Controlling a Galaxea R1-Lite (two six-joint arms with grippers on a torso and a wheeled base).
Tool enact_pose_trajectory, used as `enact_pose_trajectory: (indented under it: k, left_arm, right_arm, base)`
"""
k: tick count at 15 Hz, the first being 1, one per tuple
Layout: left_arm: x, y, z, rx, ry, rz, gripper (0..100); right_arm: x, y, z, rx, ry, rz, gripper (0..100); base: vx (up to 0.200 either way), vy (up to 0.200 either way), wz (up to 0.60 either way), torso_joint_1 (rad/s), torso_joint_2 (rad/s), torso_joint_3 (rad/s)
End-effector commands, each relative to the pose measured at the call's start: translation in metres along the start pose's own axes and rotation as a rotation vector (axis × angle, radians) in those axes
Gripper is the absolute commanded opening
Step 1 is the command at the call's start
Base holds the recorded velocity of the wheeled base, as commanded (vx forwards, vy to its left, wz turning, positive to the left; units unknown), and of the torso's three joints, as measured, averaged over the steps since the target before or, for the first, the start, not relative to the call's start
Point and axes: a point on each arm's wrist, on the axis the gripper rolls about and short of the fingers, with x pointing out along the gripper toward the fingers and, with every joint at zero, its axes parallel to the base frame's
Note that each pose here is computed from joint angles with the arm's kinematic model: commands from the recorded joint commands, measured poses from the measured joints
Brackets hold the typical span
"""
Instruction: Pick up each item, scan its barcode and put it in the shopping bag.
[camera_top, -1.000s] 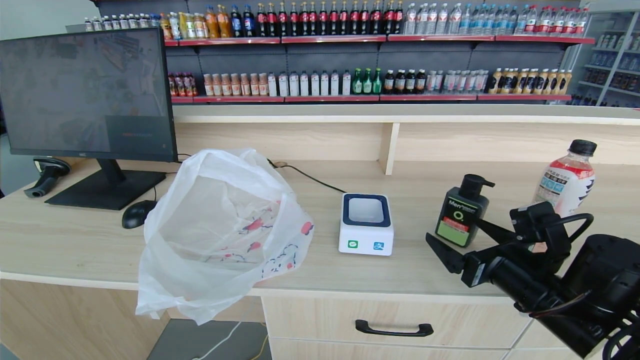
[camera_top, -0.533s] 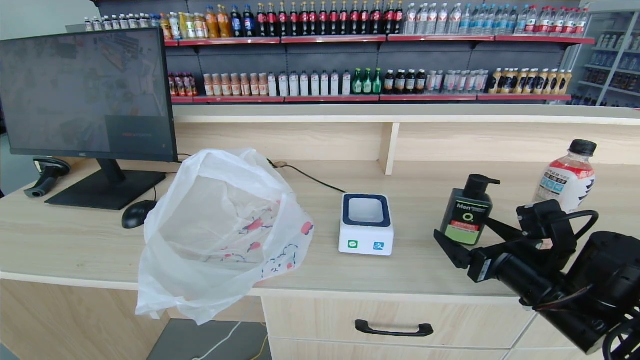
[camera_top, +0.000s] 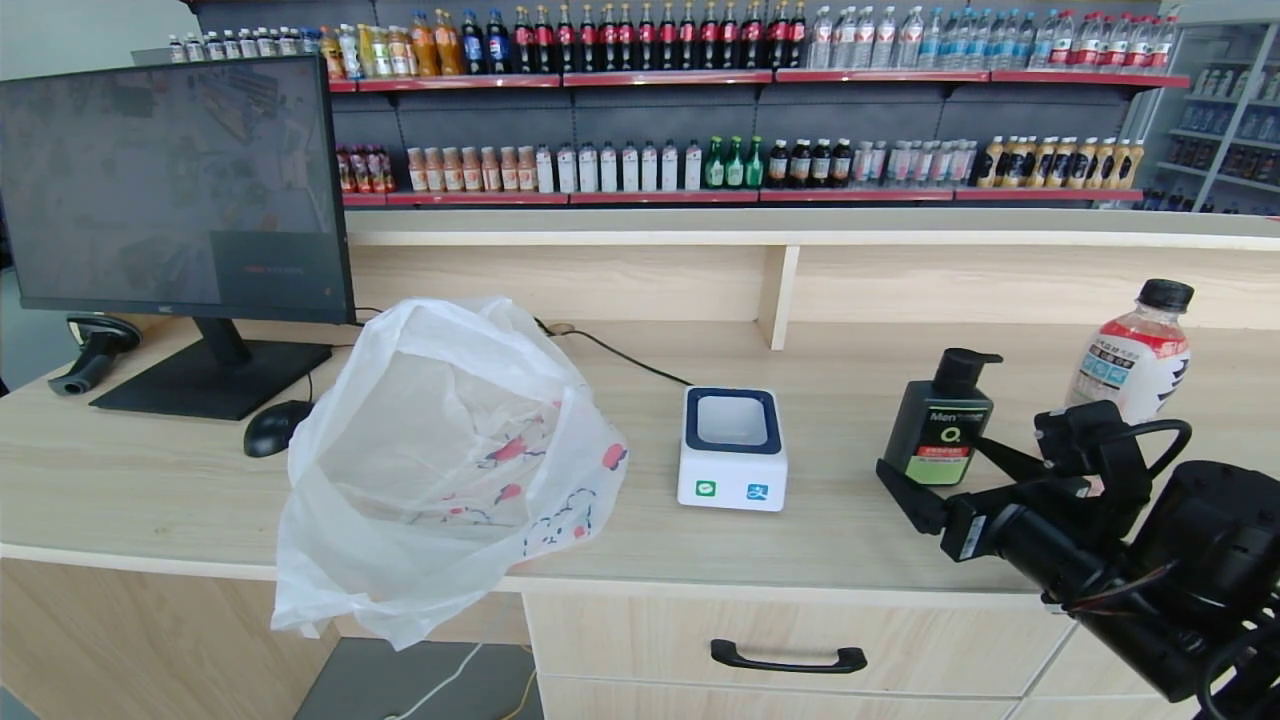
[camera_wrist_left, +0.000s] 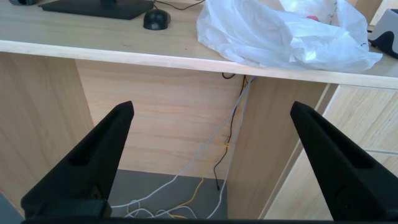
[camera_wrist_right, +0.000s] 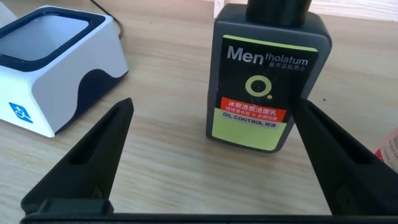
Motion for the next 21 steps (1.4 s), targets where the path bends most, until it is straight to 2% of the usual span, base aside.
enact_pose_trajectory:
  k: [1,8,21]
  left_arm:
    - [0.000,0.000,0.000,0.000,-0.001,0.000,100]
    - [0.000,0.000,0.000,0.000,-0.001,0.000,100]
    - [0.000,0.000,0.000,0.000,-0.001,0.000,100]
  right_arm:
    - [-0.003,-0.001,0.003,0.001,-0.011,-0.001,100]
    - [0.007,-0.010,0.007,0.002,-0.040,-0.042,100]
    - [0.024,-0.006,0.015,-0.002,-0.089,-0.030,100]
  base:
    - [0.000,0.000,0.00,0.000,0.00,0.000]
    - [0.000,0.000,0.00,0.000,0.00,0.000]
    - [0.000,0.000,0.00,0.000,0.00,0.000]
